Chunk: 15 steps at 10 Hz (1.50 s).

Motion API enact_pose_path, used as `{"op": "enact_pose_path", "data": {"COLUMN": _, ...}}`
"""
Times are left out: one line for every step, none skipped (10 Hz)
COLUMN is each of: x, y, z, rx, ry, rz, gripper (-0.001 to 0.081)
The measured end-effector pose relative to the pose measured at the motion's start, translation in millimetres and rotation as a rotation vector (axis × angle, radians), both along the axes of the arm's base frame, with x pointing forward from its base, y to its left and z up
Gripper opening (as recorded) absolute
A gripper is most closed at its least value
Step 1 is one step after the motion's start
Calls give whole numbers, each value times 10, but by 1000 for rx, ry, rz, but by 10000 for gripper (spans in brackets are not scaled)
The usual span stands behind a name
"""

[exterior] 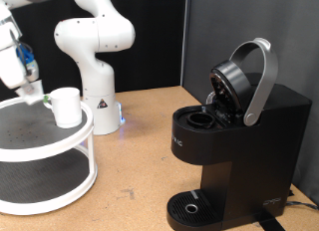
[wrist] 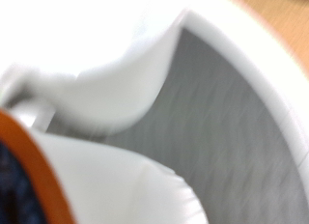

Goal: Make a cup of coffee with the keurig machine

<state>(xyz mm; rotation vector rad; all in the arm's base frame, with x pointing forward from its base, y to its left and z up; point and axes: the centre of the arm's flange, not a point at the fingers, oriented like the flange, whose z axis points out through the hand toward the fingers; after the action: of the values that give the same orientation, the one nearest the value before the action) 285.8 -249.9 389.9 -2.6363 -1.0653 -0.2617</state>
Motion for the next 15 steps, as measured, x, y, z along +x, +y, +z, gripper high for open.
{"op": "enact_pose_path", "data": {"x": 107, "y": 84, "z": 93, "rx": 60, "ry": -14, "rz": -18, "gripper": 116}}
{"op": "enact_pose_path", "data": {"x": 210, "y": 147, "z": 193, "rx": 104, "ry": -28, "rz": -42, "gripper": 116}}
{"op": "enact_pose_path", "data": {"x": 301, "y": 195, "z": 303, "rx": 125, "ry": -36, "rz": -65, "gripper": 116}}
{"op": "enact_pose_path", "data": {"x": 362, "y": 214, "z": 330, "rx": 129, "ry": -20, "rz": -83, "gripper": 116}}
{"op": "enact_pose_path", "data": {"x": 357, "y": 215, "z": 321, "rx": 129, "ry": -21, "rz": -79, "gripper": 116}}
{"op": "enact_pose_path", "data": {"x": 352, "y": 214, "z": 309, "rx": 136, "ry": -33, "rz": -48, "gripper": 116}}
{"op": "enact_pose_path", "data": {"x": 347, "y": 220, "z": 296, "rx": 166, "ry": -42, "rz": -30, "gripper": 116}}
{"op": "enact_pose_path", "data": {"x": 356, "y": 248, "z": 299, "rx": 215, "ry": -41, "rz": -21, "gripper": 116}}
{"op": "enact_pose_path", "data": {"x": 391, "y": 291, "z": 325, "rx": 268, "ry": -29, "rz": -10, "gripper": 116}}
{"op": "enact_pose_path", "data": {"x": 460, "y": 334, "z": 378, "rx": 314, "ry": -16, "rz": -1, "gripper": 116}}
{"op": "enact_pose_path", "data": {"x": 560, "y": 389, "z": 439, "rx": 352, "ry": -5, "rz": 12, "gripper": 116}}
{"op": "enact_pose_path", "data": {"x": 681, "y": 444, "z": 495, "rx": 377, "ry": -1, "rz": 20, "gripper": 116}}
{"op": "enact_pose_path", "data": {"x": 806, "y": 489, "z": 536, "rx": 382, "ry": -6, "rz": 18, "gripper": 116}}
{"op": "enact_pose_path", "data": {"x": 892, "y": 496, "z": 535, "rx": 377, "ry": 1, "rz": 13, "gripper": 116}}
{"op": "enact_pose_path", "data": {"x": 885, "y": 499, "z": 527, "rx": 379, "ry": 3, "rz": 14, "gripper": 116}}
